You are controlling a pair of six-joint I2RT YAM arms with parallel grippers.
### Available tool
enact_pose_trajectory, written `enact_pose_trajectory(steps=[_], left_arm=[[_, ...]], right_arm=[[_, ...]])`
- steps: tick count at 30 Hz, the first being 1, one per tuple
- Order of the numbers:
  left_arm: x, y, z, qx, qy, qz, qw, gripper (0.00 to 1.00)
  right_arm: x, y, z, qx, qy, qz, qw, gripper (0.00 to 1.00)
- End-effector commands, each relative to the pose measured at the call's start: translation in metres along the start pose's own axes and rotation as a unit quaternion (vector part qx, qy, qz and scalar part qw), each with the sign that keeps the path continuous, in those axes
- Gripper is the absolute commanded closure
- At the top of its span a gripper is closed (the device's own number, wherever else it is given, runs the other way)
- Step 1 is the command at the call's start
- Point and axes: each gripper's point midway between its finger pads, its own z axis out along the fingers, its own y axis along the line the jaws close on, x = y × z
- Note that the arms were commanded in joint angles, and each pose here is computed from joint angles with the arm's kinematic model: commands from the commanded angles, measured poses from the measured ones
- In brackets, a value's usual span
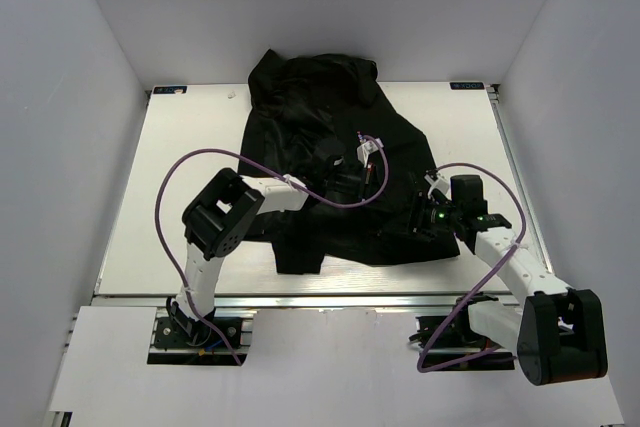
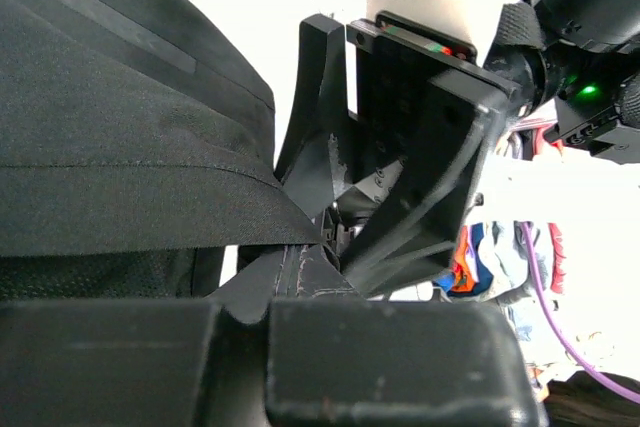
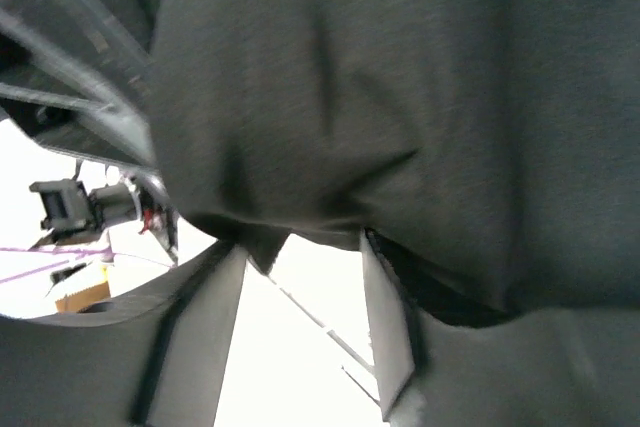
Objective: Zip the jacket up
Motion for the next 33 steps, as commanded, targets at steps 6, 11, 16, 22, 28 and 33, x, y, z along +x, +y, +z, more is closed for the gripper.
enact_pose_trajectory(steps=[6, 11, 16, 22, 28, 33], left_arm=[[-0.022, -0.056, -0.015, 0.036, -0.028, 0.057, 0.997, 1.00], [-0.021, -0.057, -0.014, 0.038, -0.026, 0.055, 0.997, 1.00], [-0.024, -0.049, -0.013, 0.015, -0.033, 0.048, 0.998, 1.00], [-0.029, 0.004, -0.013, -0.124, -0.035, 0.016, 0.992, 1.00], [-0.030, 0.021, -0.017, -0.192, -0.049, 0.001, 0.980, 1.00], [-0.024, 0.021, -0.017, -0.228, -0.042, 0.003, 0.973, 1.00]], right_arm=[[-0.032, 0.004, -0.006, 0.035, -0.067, -0.036, 0.997, 0.84], [-0.033, 0.008, -0.006, 0.022, -0.067, -0.045, 0.996, 1.00], [-0.033, 0.026, -0.010, -0.016, -0.061, -0.075, 0.995, 1.00], [-0.033, 0.029, -0.025, 0.035, -0.060, -0.100, 0.993, 0.62], [-0.029, 0.043, -0.009, 0.133, -0.047, -0.119, 0.983, 0.49], [-0.029, 0.047, -0.005, 0.192, -0.083, -0.100, 0.973, 0.49]])
